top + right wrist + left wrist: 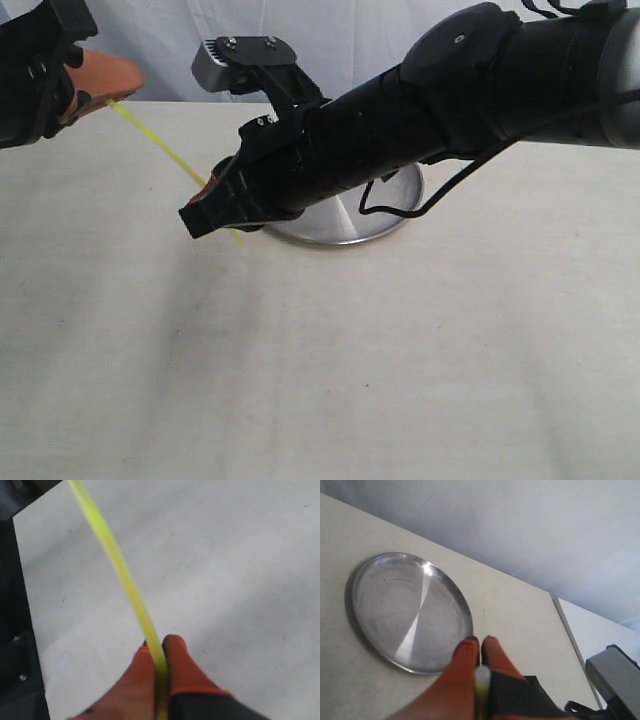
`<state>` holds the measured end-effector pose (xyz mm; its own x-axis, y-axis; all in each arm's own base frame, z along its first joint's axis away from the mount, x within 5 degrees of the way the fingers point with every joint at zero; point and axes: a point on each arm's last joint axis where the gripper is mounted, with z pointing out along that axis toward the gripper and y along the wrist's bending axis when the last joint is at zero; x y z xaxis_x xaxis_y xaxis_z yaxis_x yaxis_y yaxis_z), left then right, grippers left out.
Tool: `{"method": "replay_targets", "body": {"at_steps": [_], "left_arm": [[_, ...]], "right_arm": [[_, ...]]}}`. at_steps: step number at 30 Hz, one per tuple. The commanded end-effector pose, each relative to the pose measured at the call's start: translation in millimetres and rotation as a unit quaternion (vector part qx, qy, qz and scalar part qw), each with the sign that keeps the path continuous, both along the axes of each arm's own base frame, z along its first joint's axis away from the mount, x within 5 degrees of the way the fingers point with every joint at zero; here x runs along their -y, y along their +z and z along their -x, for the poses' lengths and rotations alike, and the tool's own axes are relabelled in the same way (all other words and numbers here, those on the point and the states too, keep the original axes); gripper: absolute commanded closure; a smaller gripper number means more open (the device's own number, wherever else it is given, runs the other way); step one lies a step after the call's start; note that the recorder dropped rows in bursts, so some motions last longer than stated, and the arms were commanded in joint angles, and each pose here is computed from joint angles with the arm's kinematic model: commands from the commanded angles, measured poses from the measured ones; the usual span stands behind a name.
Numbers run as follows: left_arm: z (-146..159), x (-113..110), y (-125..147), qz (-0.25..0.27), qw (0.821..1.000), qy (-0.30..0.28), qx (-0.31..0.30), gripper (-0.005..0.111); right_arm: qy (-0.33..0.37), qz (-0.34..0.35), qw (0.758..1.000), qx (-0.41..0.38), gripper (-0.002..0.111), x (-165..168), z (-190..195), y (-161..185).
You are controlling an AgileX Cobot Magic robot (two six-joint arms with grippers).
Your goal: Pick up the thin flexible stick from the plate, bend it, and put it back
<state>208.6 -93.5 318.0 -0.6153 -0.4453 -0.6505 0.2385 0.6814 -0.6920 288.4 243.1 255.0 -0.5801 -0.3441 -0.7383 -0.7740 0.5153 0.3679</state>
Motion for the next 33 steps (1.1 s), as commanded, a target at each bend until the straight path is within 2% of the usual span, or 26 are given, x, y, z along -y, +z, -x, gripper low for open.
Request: {"method": "replay_targets", "body": {"at_steps": [1, 11, 19, 33], "left_arm": [[2, 3, 0, -0.005, 1.0, -0.019, 0.002, 0.107], [2, 2, -4, -0.01, 1.0, -0.013, -0.002, 0.107], [2, 1, -7, -0.004, 1.0, -0.003, -0.008, 0.107], [5, 13, -5, -0.002, 1.0, -0.004, 0.003, 0.107]], "right_arm": [[-0.079, -0.044, 0.996, -0.012, 0.108, 2, -10, 6], [-0.152, -0.105, 0.982, -0.045, 0.108, 2, -18, 13], [-0.172, -0.138, 0.973, -0.067, 0.108, 1, -19, 17], [-0.202, -0.188, 0.955, -0.109, 0.108, 0, -21, 21]]}}
